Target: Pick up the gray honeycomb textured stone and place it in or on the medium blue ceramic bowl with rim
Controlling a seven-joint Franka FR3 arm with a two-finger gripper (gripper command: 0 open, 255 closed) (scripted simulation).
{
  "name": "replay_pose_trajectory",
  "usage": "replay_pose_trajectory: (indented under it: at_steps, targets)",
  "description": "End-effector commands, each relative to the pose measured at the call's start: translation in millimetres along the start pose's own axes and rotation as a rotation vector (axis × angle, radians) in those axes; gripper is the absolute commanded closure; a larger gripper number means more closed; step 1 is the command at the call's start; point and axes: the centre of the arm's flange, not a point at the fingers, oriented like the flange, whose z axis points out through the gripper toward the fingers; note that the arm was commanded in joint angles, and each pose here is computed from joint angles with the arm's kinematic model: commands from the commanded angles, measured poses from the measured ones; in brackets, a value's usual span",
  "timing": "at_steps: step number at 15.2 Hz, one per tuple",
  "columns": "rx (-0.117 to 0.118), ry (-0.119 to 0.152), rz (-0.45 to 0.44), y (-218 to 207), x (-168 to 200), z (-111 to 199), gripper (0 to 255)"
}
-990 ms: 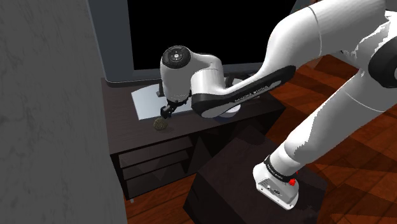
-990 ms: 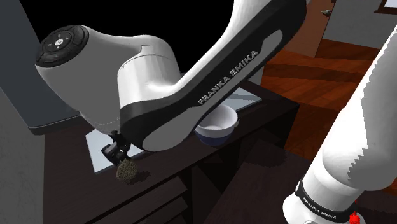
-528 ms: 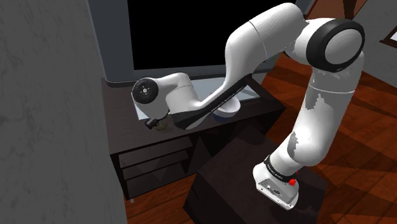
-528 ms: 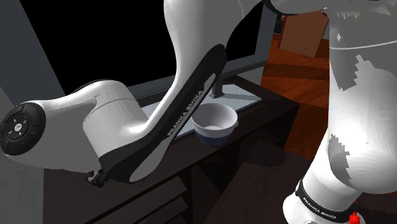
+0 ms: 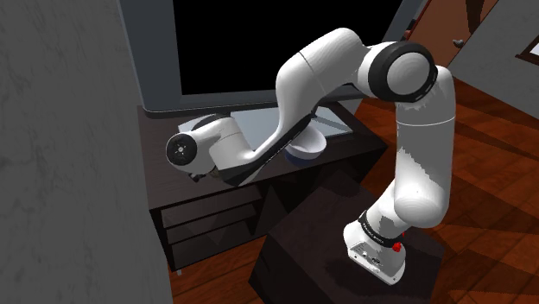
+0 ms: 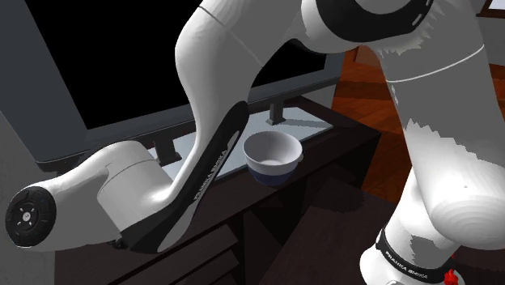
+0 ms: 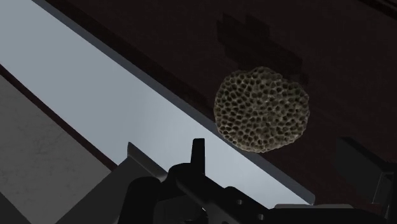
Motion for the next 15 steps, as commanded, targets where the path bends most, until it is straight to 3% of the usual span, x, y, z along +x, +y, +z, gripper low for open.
replay_pose_trajectory:
  at_steps: [1,11,12,15]
  targets:
    - [-0.001,0.001,0.0,-0.6,0.5,10.7,0]
    - [-0.001,0.001,0.0,-0.6,0.5,19.0,0]
    - [-0.001,0.001,0.0,-0.6,0.5,19.0,255]
    - [-0.001,0.001,0.0,-0.5,0.2,19.0,255]
